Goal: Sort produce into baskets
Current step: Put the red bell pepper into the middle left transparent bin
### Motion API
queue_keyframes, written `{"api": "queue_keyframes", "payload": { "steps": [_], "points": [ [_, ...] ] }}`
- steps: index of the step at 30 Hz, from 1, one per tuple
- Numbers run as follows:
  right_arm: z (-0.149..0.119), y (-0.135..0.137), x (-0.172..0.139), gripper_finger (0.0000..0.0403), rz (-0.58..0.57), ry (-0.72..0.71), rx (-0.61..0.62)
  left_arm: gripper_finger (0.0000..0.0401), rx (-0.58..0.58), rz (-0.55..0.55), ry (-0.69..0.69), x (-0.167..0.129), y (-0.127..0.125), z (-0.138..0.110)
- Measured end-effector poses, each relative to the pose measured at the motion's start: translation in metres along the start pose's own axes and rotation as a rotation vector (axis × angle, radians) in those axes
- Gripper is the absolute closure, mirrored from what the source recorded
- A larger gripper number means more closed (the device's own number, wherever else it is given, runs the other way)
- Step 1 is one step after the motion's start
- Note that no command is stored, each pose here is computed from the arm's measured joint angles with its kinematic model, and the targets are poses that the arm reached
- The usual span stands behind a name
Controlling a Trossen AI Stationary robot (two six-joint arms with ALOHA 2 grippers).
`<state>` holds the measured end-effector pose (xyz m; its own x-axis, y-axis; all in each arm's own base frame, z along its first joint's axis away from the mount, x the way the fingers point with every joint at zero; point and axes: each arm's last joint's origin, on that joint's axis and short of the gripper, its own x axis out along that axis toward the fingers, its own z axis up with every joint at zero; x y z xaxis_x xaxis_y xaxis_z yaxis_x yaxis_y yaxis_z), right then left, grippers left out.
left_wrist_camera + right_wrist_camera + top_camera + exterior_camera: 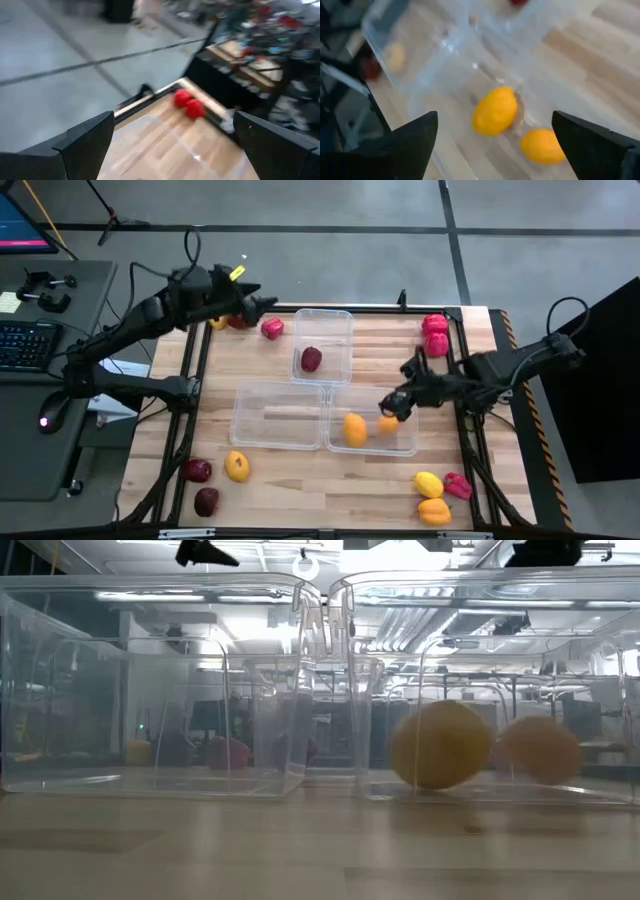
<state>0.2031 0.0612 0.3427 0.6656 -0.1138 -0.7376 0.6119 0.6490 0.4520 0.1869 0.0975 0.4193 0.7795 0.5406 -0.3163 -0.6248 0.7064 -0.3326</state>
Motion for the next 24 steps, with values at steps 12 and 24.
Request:
{"api": "queue_keyframes", "payload": {
  "steps": [12, 24],
  "points": [
    [0.034, -0.020, -0.018, 0.0021, -0.058, -0.233, 0.006, 0.0004, 0.012, 0.355, 0.723, 0.119, 0.122, -0.048],
    [0.036, -0.019, -0.011, 0.0021, -0.078, -0.235, 0.012, 0.0004, 0.004, 0.292, 0.858, 0.183, 0.178, -0.105]
  ]
}}
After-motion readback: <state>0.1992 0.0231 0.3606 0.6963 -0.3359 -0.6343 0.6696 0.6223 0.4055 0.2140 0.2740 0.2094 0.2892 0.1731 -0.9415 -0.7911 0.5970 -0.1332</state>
